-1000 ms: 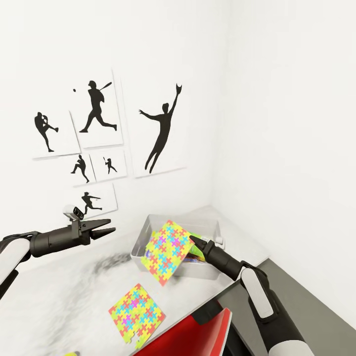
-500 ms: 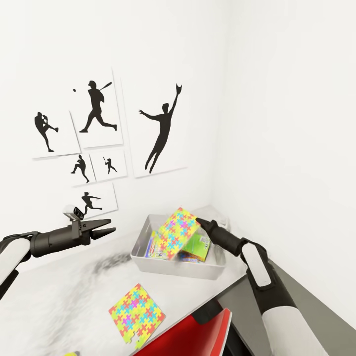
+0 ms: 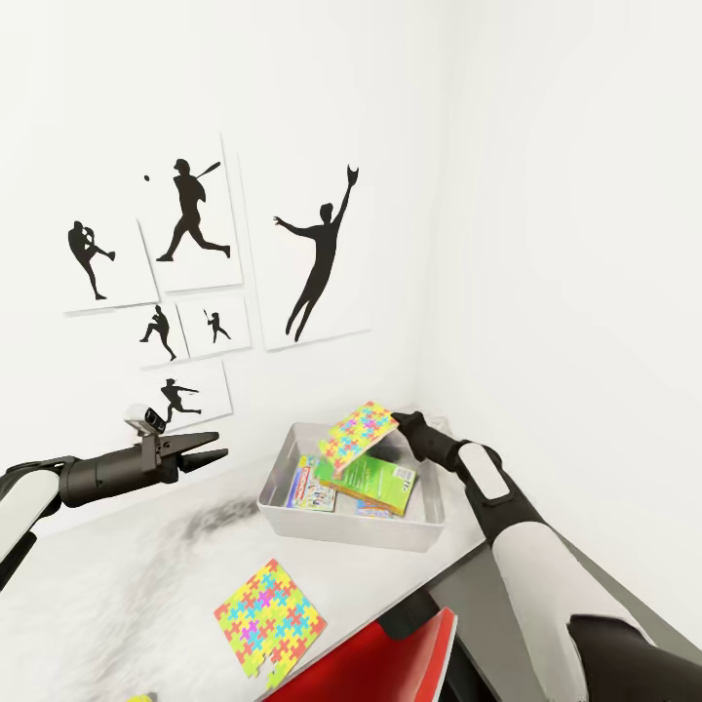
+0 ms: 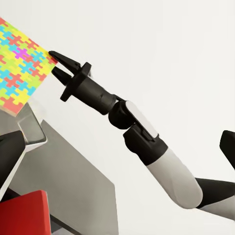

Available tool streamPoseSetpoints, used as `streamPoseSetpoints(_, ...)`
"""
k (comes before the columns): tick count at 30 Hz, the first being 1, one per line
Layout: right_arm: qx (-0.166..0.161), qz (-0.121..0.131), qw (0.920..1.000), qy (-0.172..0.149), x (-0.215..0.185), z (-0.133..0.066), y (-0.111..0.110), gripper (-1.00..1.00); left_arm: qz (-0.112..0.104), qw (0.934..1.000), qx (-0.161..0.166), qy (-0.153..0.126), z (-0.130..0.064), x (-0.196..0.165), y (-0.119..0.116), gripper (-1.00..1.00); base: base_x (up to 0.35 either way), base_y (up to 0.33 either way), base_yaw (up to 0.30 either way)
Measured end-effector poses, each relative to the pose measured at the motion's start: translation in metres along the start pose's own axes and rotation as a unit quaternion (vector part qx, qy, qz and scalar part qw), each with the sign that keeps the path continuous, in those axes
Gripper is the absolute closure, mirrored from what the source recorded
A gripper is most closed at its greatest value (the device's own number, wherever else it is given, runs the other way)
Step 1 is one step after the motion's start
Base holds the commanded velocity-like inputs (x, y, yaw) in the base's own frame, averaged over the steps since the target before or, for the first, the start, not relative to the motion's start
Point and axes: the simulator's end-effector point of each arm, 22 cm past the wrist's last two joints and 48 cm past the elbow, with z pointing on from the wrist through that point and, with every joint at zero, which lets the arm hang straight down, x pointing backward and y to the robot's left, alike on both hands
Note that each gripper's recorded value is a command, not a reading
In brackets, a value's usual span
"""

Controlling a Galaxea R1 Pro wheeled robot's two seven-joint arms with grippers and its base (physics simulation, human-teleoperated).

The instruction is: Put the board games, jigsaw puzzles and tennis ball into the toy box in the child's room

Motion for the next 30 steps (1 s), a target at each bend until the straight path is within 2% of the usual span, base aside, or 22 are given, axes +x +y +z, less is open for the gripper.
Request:
streamPoseSetpoints(15, 0.008, 0.0, 0.9998, -0.016, 0.005, 0.007, -0.003, 1.0, -0.001, 1.0, 0.0, 0.0, -0.001, 0.0, 0.0, -1.0, 0.0, 0.0, 0.0)
streamPoseSetpoints(19, 0.002, 0.003, 0.9981, -0.062, 0.003, 0.014, 0.005, 1.0, -0.001, 1.0, 0.0, 0.0, -0.001, 0.0, 0.0, -1.0, 0.0, 0.0, 0.0)
streamPoseSetpoints(22, 0.016, 0.012, 0.9965, -0.081, 0.011, 0.019, -0.006, 1.0, -0.001, 1.0, 0.0, 0.0, -0.001, 0.0, 0.0, -1.0, 0.0, 0.0, 0.0)
streamPoseSetpoints(26, 0.048, 0.018, 0.9944, -0.093, 0.022, 0.021, -0.035, 1.0, -0.001, 1.0, 0.0, 0.0, -0.001, 0.0, 0.0, -1.0, 0.0, 0.0, 0.0)
streamPoseSetpoints(30, 0.056, 0.018, 0.9921, -0.111, 0.017, 0.02, -0.043, 1.0, -0.001, 1.0, 0.0, 0.0, -0.001, 0.0, 0.0, -1.0, 0.0, 0.0, 0.0)
